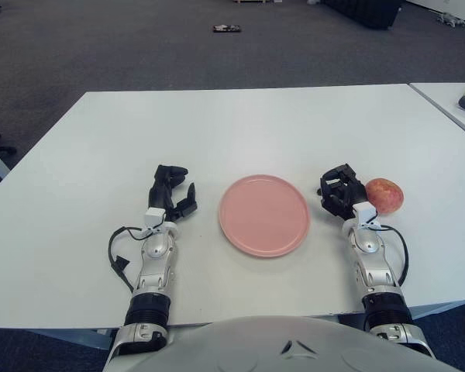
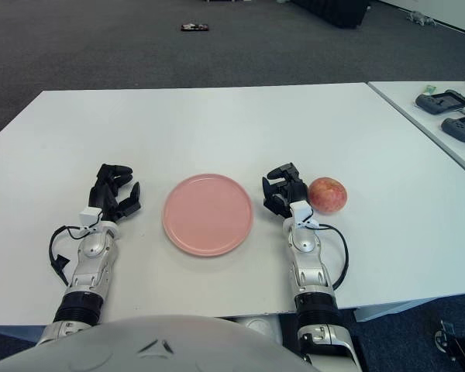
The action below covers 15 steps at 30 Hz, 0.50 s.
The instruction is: Put the apple into the plate.
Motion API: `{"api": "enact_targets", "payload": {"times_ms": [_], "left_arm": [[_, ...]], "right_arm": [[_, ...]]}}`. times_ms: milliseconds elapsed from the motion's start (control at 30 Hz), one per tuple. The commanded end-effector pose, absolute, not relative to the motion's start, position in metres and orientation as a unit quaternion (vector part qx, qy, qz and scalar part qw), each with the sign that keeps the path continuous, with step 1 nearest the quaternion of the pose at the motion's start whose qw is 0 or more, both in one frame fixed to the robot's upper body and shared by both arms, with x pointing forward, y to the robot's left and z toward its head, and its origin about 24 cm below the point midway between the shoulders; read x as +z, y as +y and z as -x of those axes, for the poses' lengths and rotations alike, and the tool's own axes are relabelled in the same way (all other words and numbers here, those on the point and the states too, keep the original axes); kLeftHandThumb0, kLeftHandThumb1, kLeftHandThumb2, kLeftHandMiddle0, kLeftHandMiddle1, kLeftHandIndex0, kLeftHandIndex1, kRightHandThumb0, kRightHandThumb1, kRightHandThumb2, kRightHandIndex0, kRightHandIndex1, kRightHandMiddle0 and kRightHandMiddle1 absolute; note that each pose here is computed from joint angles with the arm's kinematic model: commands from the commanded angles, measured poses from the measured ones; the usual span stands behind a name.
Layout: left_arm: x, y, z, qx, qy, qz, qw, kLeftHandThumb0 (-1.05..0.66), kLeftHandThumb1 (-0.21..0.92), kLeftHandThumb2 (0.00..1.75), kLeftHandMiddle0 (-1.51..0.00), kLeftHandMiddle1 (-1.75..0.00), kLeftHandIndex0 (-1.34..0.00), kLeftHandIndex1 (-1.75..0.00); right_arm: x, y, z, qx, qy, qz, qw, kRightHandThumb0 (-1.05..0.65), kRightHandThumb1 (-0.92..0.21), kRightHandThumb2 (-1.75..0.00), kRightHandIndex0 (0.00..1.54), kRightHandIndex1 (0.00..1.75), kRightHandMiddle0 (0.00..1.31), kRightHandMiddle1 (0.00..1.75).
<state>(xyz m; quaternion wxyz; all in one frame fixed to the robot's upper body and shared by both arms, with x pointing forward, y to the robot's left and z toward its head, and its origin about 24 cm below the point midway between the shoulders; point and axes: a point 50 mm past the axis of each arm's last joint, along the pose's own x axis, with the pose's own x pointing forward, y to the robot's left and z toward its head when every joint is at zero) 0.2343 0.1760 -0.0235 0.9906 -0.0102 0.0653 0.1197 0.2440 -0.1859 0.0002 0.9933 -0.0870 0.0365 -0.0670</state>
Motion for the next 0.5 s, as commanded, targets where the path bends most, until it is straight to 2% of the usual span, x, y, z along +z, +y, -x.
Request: {"api": "enact_targets", "payload": {"times_ms": [0, 300, 467], "left_arm": [[-0.034, 0.177, -0.229, 0.123, 0.096, 0.012, 0.988, -0.01, 0.51, 0.97, -0.65, -1.37, -0.31, -1.75], [-0.035, 0.177, -0.229, 0.125, 0.102, 0.008, 0.987, -0.01, 0.51, 0.98, -0.64, -1.37, -0.33, -1.75], [-0.035, 0.177, -0.229, 0.125, 0.101, 0.009, 0.987, -0.01, 0.50, 0.99, -0.64, -1.39, -0.32, -1.75]], "right_arm": [[-0.014, -0.185, -0.237, -0.064, 0.079, 0.085, 0.991, -0.37, -0.72, -0.81, 0.48, 1.39, 0.31, 1.75], [-0.009, -0.185, -0.236, -0.069, 0.059, 0.092, 0.992, -0.37, -0.70, -0.84, 0.50, 1.39, 0.32, 1.75], [0.023, -0.183, -0.225, -0.084, 0.013, 0.122, 0.989, -0.38, -0.68, -0.86, 0.51, 1.39, 0.33, 1.75]]}}
